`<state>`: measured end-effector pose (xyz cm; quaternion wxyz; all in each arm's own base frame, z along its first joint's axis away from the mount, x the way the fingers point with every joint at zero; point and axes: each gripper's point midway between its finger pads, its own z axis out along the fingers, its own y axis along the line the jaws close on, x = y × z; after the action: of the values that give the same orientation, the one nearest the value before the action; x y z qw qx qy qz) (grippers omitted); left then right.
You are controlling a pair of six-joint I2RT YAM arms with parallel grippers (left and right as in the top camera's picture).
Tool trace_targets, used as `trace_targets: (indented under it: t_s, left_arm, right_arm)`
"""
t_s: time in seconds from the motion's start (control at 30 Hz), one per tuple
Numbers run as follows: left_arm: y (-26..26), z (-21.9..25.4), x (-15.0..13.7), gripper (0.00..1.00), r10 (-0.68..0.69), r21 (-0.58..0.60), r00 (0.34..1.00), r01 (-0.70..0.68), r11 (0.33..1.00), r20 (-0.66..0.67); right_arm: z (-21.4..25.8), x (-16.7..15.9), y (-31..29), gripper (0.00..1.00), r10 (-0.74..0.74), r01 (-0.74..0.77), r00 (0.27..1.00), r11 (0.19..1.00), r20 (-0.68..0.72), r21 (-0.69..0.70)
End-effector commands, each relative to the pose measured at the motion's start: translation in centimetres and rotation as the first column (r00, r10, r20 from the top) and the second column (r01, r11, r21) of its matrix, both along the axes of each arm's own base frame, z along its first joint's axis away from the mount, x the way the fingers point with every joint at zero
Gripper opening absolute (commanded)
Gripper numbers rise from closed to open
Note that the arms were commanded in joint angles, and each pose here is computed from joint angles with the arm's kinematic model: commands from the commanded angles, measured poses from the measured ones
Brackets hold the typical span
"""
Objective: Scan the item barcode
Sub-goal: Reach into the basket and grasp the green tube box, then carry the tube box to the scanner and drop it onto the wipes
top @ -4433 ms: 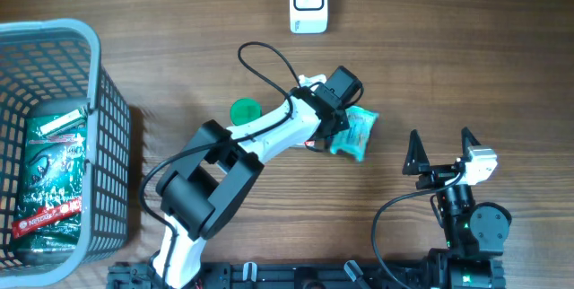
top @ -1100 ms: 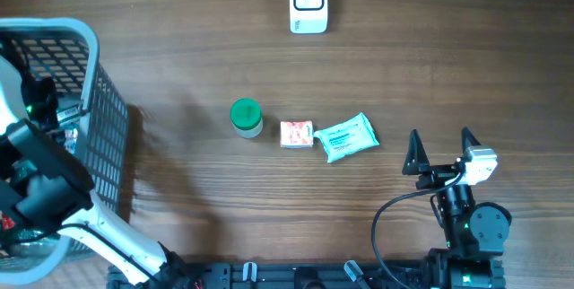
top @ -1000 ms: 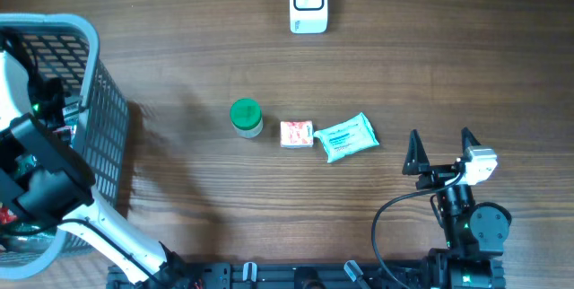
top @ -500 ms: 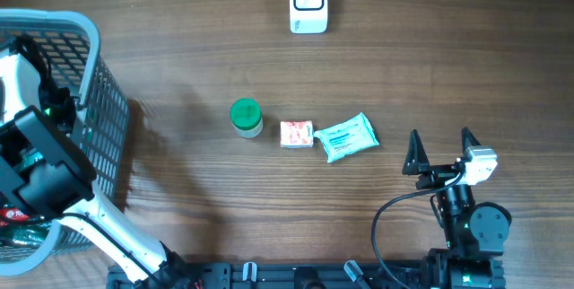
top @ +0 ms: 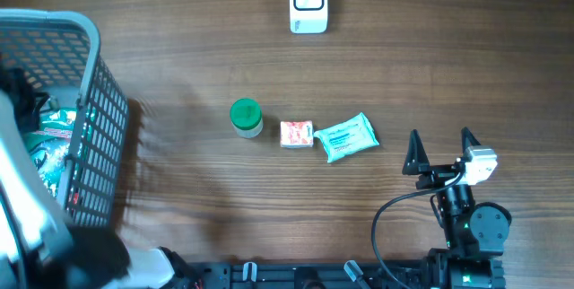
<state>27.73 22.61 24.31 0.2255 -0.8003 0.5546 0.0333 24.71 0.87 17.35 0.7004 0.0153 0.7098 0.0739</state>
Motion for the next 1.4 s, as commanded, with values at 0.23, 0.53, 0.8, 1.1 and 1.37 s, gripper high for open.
trace_targets:
  t_s: [0.23,0.53,0.8,1.1,1.37]
  left_arm:
    - [-28.8,10.6,0.9,0.18,-0.721,0.043,0.566,0.774,0.632,0.4]
    - [-48.6,-5.6,4.7,0.2,-0.961,-0.079,0.273,0.96,0.27,0.041]
    - [-52.8,-17.8,4.0,0.23,-0.933,-0.278,0.349,0.89,0.36,-0.09]
    - [-49.6,-13.1,6.0,1.0,-0.935,-0.222,0.341,0.908,0.354,-0.097]
    - [-29.3,13.6,6.5,1.0,-0.764,0.482,0.645,0.68,0.553,-0.034]
  right_arm:
    - [0.2,0.0,0.2,1.0,0.014,-0.013,1.0,1.0,0.01,-0.019]
    - [0.2,0.0,0.2,1.0,0.014,-0.013,1.0,1.0,0.01,-0.019]
    - [0.2,0.0,0.2,1.0,0.014,-0.013,1.0,1.0,0.011,-0.019]
    - [0.2,0.0,0.2,1.0,0.014,-0.013,1.0,1.0,0.011,-0.019]
    - [0.2,0.0,0.2,1.0,0.014,-0.013,1.0,1.0,0.011,-0.019]
